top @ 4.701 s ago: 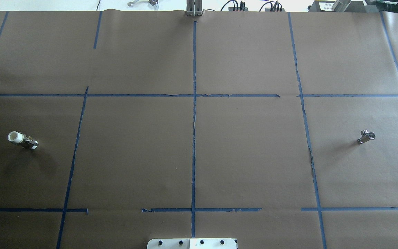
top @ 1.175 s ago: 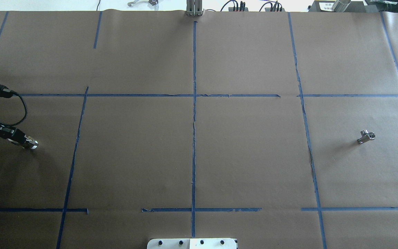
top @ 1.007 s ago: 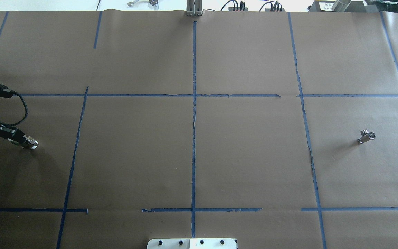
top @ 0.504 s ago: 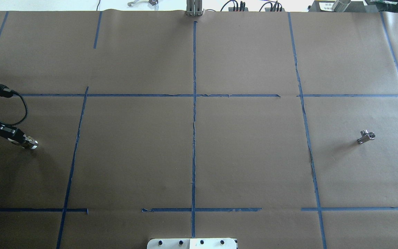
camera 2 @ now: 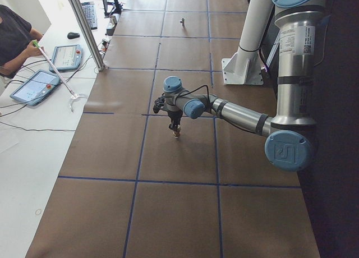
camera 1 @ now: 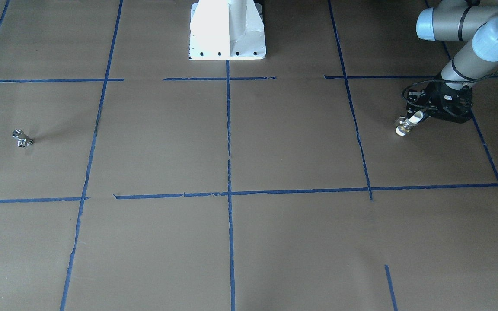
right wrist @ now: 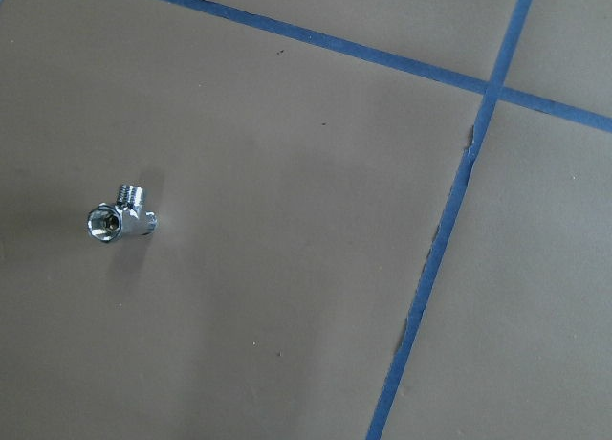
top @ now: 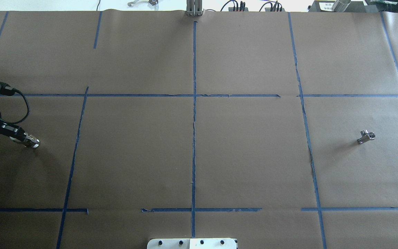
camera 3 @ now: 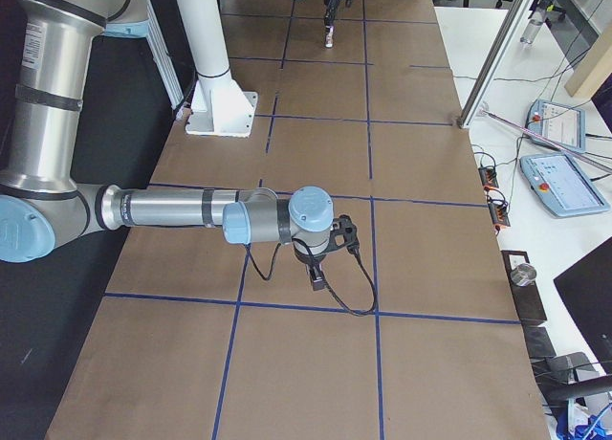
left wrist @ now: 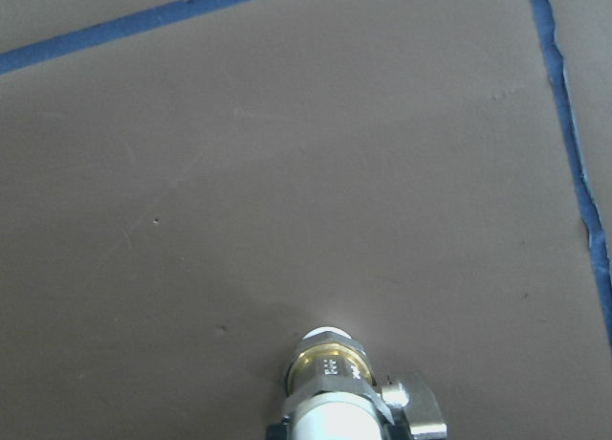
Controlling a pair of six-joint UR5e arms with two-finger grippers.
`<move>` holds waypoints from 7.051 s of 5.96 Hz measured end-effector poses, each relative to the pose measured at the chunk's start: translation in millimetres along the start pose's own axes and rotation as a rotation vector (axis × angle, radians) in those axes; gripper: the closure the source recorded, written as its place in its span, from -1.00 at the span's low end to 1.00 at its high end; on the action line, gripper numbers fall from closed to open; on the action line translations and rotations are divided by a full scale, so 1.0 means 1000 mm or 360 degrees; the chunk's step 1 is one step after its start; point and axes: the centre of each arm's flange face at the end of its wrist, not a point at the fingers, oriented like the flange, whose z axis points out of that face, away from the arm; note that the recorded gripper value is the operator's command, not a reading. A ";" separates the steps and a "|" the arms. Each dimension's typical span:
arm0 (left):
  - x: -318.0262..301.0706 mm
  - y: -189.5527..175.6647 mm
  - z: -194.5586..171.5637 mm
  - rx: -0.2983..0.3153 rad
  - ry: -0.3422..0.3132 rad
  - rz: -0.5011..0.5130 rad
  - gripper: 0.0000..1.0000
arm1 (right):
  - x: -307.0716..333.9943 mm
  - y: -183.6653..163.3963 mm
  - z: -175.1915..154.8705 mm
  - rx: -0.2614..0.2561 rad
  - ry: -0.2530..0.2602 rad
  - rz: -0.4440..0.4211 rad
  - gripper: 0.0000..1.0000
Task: Assemble PPR valve and pipe with both arms
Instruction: 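Carry the white PPR fitting with the left gripper to the table center, then set the fitting upright at center while the right gripper grasps the chrome valve, then carry the chrome valve with the right gripper above the white fitting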
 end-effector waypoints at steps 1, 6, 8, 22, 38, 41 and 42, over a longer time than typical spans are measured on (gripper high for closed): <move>0.021 -0.014 -0.013 0.0049 0.0039 -0.0069 1.00 | 0.000 0.000 0.000 0.0000 0.0000 0.0001 -1.00; 0.388 -0.101 -0.037 0.0017 0.0185 -0.0365 1.00 | 0.000 0.001 0.000 -0.0003 -0.0003 0.0015 -1.00; 0.484 -0.130 -0.027 0.0050 0.0131 -0.0442 1.00 | -0.002 0.001 0.002 -0.0009 -0.0005 0.0006 -1.00; 0.497 -0.116 -0.030 0.0132 0.0143 -0.0414 -0.74 | -0.052 -0.023 0.036 0.0010 -0.0043 -0.0022 -1.00; 0.430 -0.069 -0.076 0.0224 0.0254 -0.0393 -0.74 | -0.178 -0.077 0.151 0.0001 0.0147 0.0341 1.00; 0.402 -0.041 -0.097 0.0254 0.0303 -0.0376 -0.74 | -0.304 -0.123 0.092 0.0162 -0.0136 0.0527 1.00; 0.387 -0.028 -0.103 0.0262 0.0310 -0.0375 -0.74 | -0.371 -0.146 0.083 0.0170 -0.0278 0.0657 1.00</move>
